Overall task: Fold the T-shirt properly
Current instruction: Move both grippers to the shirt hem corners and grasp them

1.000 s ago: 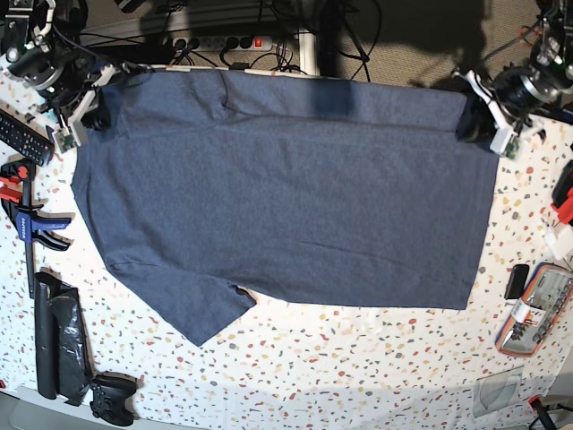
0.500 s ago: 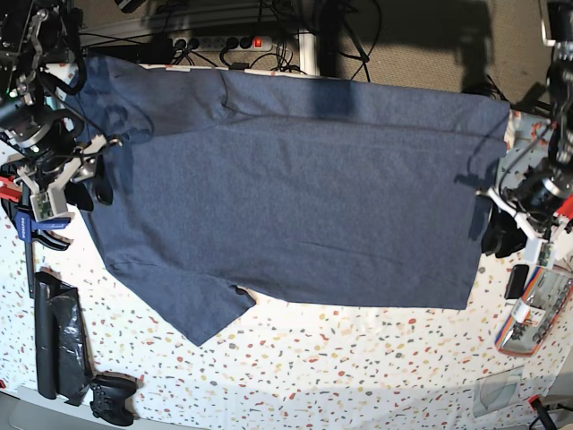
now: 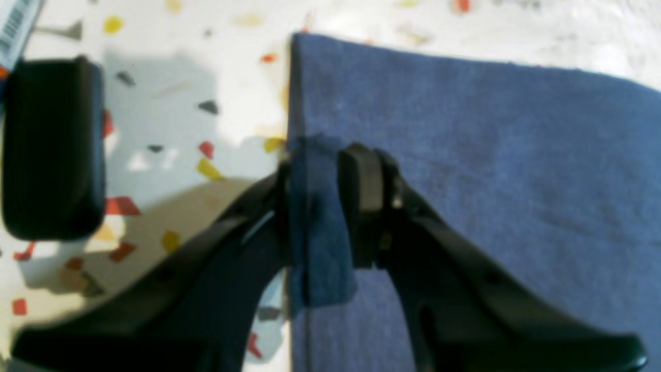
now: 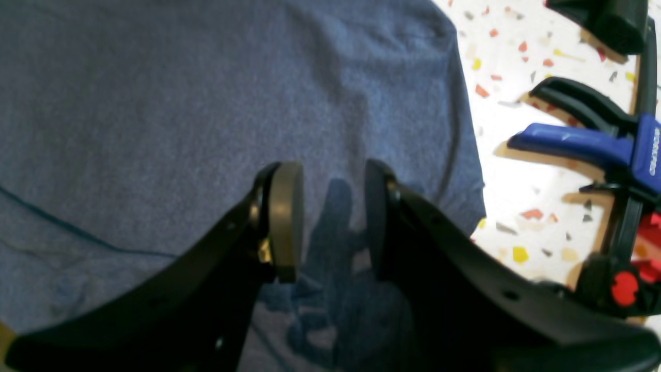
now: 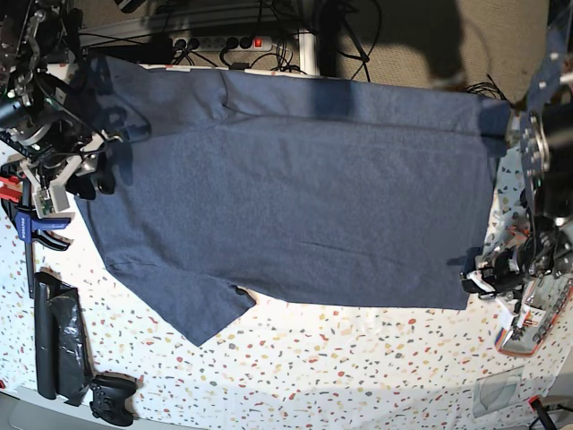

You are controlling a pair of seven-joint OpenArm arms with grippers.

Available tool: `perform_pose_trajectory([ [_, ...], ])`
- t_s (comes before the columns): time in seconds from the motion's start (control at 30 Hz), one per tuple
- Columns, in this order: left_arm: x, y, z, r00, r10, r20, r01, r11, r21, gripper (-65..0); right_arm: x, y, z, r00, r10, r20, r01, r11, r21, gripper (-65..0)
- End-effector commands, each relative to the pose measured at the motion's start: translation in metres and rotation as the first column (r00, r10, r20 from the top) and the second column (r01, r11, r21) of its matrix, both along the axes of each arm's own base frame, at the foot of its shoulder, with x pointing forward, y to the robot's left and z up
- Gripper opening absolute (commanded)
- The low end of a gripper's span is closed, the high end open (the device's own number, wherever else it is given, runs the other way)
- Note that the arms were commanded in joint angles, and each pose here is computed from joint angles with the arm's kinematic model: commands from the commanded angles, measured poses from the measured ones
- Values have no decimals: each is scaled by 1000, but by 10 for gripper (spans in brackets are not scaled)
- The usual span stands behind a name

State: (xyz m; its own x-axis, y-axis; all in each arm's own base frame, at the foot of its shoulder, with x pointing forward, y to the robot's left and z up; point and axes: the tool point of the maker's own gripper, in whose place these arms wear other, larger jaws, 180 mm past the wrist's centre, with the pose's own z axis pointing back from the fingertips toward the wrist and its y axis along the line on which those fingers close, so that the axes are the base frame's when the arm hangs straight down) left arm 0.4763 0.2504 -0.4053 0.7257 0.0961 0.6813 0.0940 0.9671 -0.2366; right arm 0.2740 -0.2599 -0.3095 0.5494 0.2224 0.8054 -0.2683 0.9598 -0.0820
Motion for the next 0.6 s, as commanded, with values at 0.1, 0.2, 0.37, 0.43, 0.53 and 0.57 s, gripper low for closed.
perform_pose_trajectory([
  [0.1, 20, 9, 15, 998, 49, 47, -50, 999, 17, -504, 5, -1, 11, 1000, 8, 30, -8, 1000, -10, -446],
  [0.2, 12, 2, 5, 999, 33, -1, -33, 999, 13, -504, 4, -2, 10, 1000, 7, 23, -7, 1000, -13, -446],
  [0.37, 2, -34, -4, 995, -83, -64, 80, 996, -42, -504, 8, -2, 13, 999, 7, 33, -7, 1000, -12, -446],
  [0.43, 0, -46, -6, 990, -116, -80, 112, 992, -59, -524, 8, -2, 14, 999, 8, 33, -7, 1000, -13, -446],
  [0.53, -3, -56, -7, 985, -150, -91, 143, 987, -76, -559, 8, -2, 14, 999, 8, 34, -7, 1000, -13, -446],
  [0.57, -3, -56, -7, 985, -148, -89, 141, 987, -79, -572, 8, -2, 14, 999, 8, 34, -7, 1000, -13, -446],
])
